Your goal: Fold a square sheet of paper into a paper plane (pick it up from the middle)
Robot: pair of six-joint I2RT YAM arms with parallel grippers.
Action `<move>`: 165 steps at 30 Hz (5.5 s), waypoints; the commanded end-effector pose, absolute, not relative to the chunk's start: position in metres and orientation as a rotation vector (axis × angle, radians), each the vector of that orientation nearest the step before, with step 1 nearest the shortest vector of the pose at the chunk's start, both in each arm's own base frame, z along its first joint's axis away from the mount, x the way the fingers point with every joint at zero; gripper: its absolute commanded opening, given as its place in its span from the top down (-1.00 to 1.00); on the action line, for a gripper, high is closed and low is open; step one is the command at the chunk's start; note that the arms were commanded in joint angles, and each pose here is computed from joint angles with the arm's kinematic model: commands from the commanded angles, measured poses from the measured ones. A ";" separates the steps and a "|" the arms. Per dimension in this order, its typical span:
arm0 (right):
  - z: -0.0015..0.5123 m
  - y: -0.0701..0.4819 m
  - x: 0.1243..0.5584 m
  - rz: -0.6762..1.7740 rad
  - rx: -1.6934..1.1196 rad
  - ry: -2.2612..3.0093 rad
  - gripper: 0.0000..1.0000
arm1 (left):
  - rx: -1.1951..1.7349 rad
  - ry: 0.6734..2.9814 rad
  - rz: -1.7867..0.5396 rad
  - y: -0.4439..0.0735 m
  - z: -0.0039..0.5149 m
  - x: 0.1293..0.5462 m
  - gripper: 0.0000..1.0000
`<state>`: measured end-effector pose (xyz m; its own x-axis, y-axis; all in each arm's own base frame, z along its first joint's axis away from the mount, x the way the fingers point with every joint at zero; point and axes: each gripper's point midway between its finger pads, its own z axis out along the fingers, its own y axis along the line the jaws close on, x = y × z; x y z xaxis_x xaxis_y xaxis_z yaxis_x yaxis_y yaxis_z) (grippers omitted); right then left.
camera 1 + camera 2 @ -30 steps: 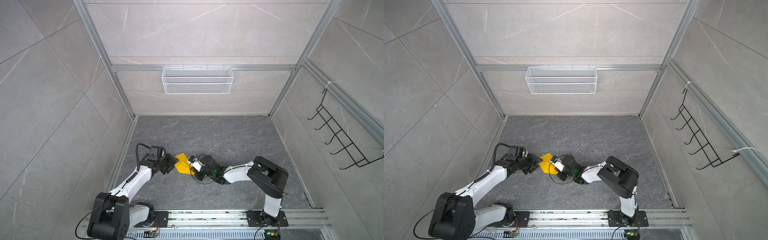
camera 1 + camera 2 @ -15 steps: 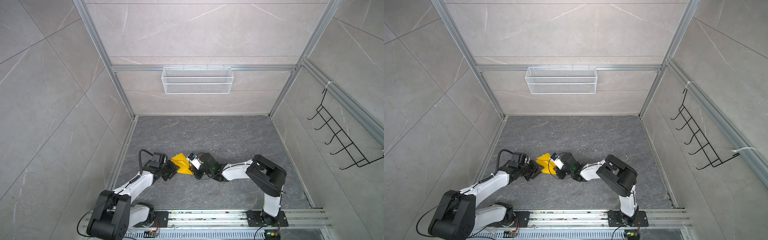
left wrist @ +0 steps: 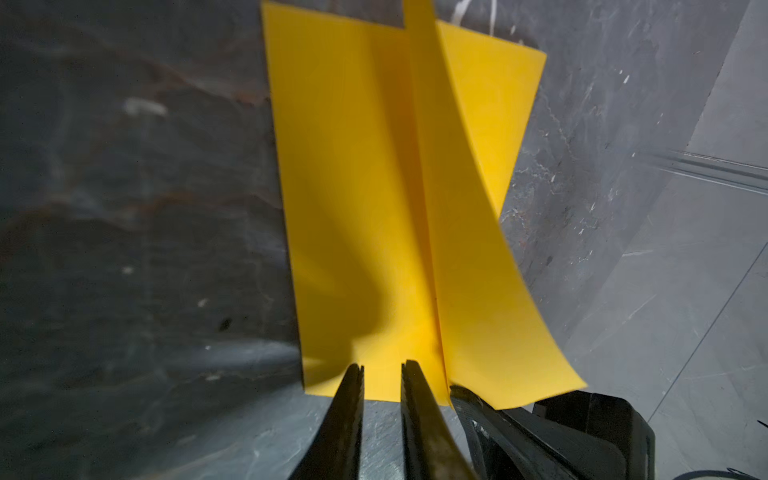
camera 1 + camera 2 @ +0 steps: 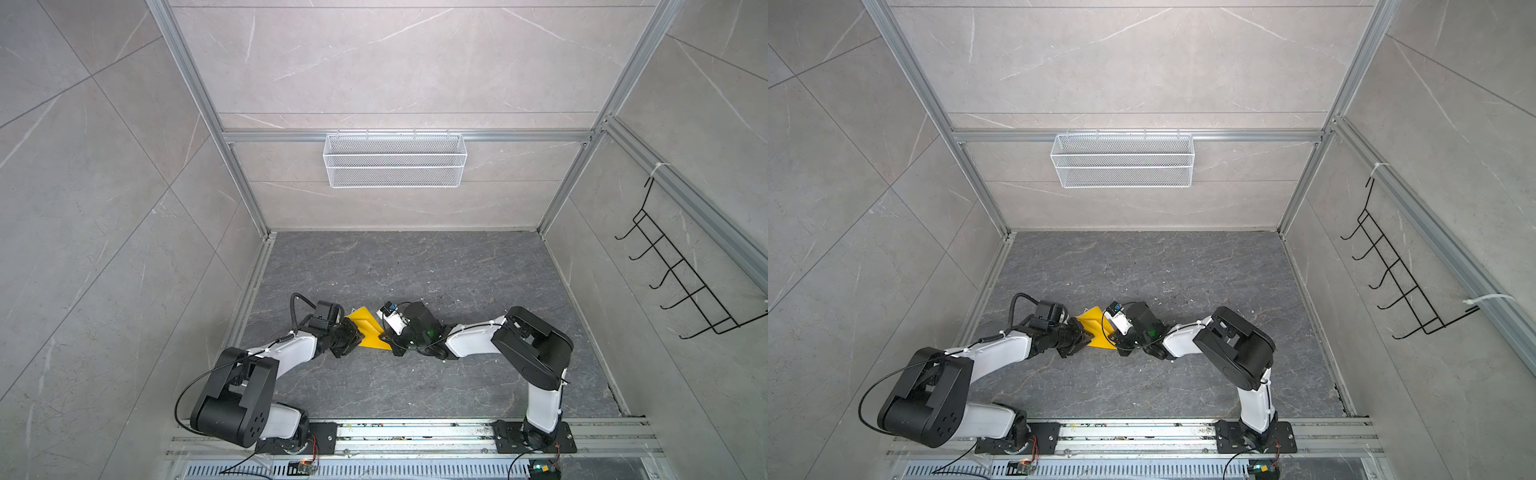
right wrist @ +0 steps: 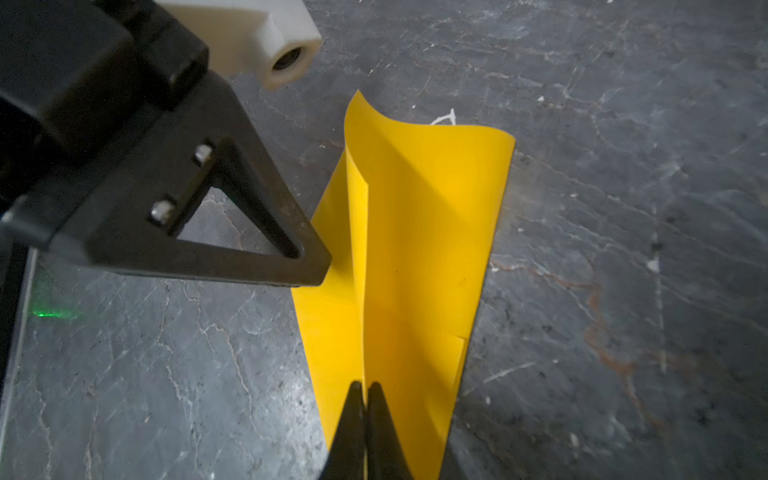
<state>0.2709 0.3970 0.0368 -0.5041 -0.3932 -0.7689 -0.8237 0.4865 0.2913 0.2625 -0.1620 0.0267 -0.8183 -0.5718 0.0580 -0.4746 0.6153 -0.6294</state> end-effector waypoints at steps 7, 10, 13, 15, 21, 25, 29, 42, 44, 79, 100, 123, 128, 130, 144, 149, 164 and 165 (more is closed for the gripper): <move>0.035 0.403 0.276 0.985 -0.939 2.142 0.92 | -0.866 2.731 -0.922 -0.159 0.023 0.262 0.61; 0.035 0.402 0.279 1.013 -0.914 2.158 0.92 | -0.853 2.752 -0.901 -0.158 0.022 0.260 0.62; 0.034 0.400 0.282 1.045 -0.887 2.172 0.93 | -0.835 2.769 -0.888 -0.158 0.021 0.259 0.63; 0.034 0.399 0.284 1.064 -0.872 2.180 0.92 | -0.822 2.784 -0.883 -0.159 0.020 0.259 0.63; 0.038 0.399 0.287 1.112 -0.844 2.189 0.91 | -0.791 2.817 -0.873 -0.159 0.017 0.257 0.65; 0.037 0.398 0.290 1.145 -0.820 2.218 0.91 | -0.771 2.831 -0.863 -0.159 0.017 0.256 0.66; 0.034 0.398 0.289 1.178 -0.809 2.251 0.91 | -0.760 2.829 -0.863 -0.160 0.019 0.258 0.66; 0.026 0.395 0.296 1.249 -0.716 2.326 0.91 | -0.744 2.833 -0.858 -0.159 0.021 0.255 0.66; 0.026 0.395 0.297 1.258 -0.704 2.337 0.91 | -0.744 2.833 -0.859 -0.159 0.022 0.255 0.66; 0.000 0.388 0.299 1.278 -0.546 2.548 0.87 | -0.616 2.662 -1.048 -0.181 0.065 0.290 0.60; 0.031 0.375 0.281 1.405 -0.319 2.560 0.77 | -0.594 2.667 -1.116 -0.204 0.052 0.288 0.57; 0.045 0.369 0.274 1.210 -0.800 2.424 0.27 | -0.652 2.689 -1.065 -0.204 0.044 0.296 0.60; 0.053 0.366 0.277 1.159 -0.846 2.359 0.20 | -0.664 2.702 -1.052 -0.200 0.040 0.288 0.62; 0.057 0.362 0.280 1.107 -0.867 2.313 0.12 | -0.670 2.703 -1.044 -0.197 0.039 0.284 0.63; 0.053 0.347 0.284 0.583 -1.094 2.008 0.06 | -0.675 2.704 -1.034 -0.197 0.036 0.287 0.63; 0.062 0.350 0.287 0.492 -1.076 1.900 0.10 | -0.682 2.711 -1.024 -0.196 0.035 0.286 0.63; 0.068 0.366 0.262 0.469 -1.180 1.796 -0.11 | -0.701 2.743 -0.992 -0.195 0.031 0.284 0.63; 0.067 0.368 0.263 0.467 -1.181 1.797 -0.10 | -0.703 2.743 -0.991 -0.194 0.031 0.284 0.63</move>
<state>0.2627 0.3568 0.0623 -0.1651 -0.5253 -0.8347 -0.8558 0.4970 -0.1435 0.2778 -0.1934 0.0265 -0.8834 -0.4670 0.0391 -0.3822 0.6696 -0.6368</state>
